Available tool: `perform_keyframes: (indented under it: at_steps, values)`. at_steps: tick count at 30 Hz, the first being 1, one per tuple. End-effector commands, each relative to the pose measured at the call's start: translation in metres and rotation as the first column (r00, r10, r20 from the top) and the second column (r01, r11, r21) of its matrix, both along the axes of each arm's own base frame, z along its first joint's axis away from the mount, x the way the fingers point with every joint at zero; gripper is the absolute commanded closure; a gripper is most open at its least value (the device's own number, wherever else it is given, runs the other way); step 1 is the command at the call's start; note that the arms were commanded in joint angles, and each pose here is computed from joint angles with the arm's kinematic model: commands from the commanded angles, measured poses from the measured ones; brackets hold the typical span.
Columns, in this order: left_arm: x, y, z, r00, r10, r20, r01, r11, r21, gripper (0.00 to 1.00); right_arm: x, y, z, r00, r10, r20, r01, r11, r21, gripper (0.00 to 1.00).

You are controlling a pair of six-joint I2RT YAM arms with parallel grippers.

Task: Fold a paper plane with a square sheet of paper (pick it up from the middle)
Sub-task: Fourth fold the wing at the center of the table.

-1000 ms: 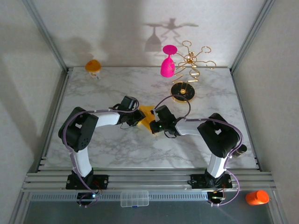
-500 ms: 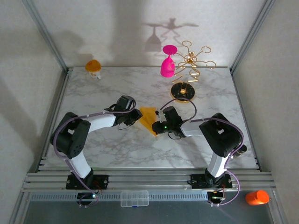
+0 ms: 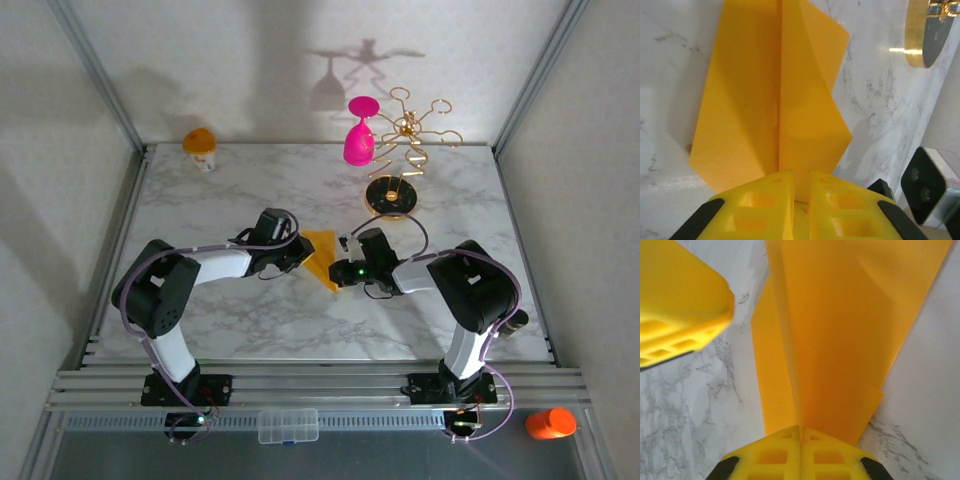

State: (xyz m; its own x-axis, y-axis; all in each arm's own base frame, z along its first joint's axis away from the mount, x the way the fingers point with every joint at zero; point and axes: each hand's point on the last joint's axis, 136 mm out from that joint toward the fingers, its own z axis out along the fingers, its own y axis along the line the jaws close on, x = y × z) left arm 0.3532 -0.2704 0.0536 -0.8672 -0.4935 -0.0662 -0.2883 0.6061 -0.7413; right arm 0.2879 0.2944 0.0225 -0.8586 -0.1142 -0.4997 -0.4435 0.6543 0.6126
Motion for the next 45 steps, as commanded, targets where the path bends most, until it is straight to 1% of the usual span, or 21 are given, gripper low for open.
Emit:
perform_keyframes:
  at_steps: [1, 8, 12, 15, 20, 22, 26, 32, 35, 42, 45]
  values:
    - [0.007, -0.019, 0.008, 0.998, -0.057, 0.038, 0.059, 0.997, -0.048, 0.85, -0.009, -0.010, -0.019, 0.997, -0.009, -0.070, 0.008, 1.000, -0.020, 0.95]
    - [0.009, -0.031, -0.005, 0.996, -0.092, 0.017, 0.093, 0.995, -0.046, 0.86, -0.008, -0.013, -0.021, 0.997, -0.009, -0.074, 0.008, 1.000, -0.018, 0.93]
    - [0.012, -0.035, -0.005, 0.995, -0.101, 0.020, 0.102, 0.994, -0.049, 0.86, -0.007, -0.015, -0.023, 0.997, -0.010, -0.080, 0.008, 1.000, -0.024, 0.91]
    - [0.012, -0.036, -0.006, 0.994, -0.108, 0.020, 0.109, 0.993, -0.045, 0.86, -0.006, -0.015, -0.024, 0.997, -0.013, -0.082, 0.011, 1.000, -0.028, 0.88]
    - [0.011, -0.038, -0.007, 0.992, -0.122, 0.019, 0.122, 0.992, -0.044, 0.86, -0.004, -0.016, -0.025, 0.996, -0.023, -0.091, 0.020, 0.999, -0.032, 0.79]
    - [0.010, -0.039, -0.007, 0.991, -0.129, 0.020, 0.130, 0.991, -0.041, 0.85, -0.003, -0.017, -0.026, 0.995, -0.029, -0.096, 0.025, 0.999, -0.036, 0.78]
    - [0.010, -0.041, -0.008, 0.990, -0.138, 0.019, 0.139, 0.989, -0.040, 0.85, -0.003, -0.018, -0.028, 0.993, -0.037, -0.110, 0.033, 0.999, -0.039, 0.80]
    - [0.010, -0.041, -0.008, 0.990, -0.139, 0.019, 0.140, 0.990, -0.037, 0.85, -0.006, -0.020, -0.033, 0.990, -0.038, -0.133, 0.034, 0.999, -0.034, 0.89]
    - [0.013, -0.040, -0.002, 0.991, -0.127, 0.036, 0.128, 0.991, -0.032, 0.85, -0.007, -0.021, -0.034, 0.990, -0.038, -0.139, 0.035, 0.999, -0.025, 0.90]
    - [0.021, -0.025, 0.019, 0.993, -0.056, 0.103, 0.059, 0.998, -0.025, 0.85, -0.011, -0.024, -0.034, 0.988, -0.017, -0.155, 0.020, 1.000, 0.018, 0.90]
    - [0.020, -0.016, 0.013, 0.995, -0.033, 0.095, 0.034, 0.999, -0.009, 0.85, -0.012, -0.025, -0.033, 0.989, -0.001, -0.150, 0.005, 1.000, 0.027, 0.91]
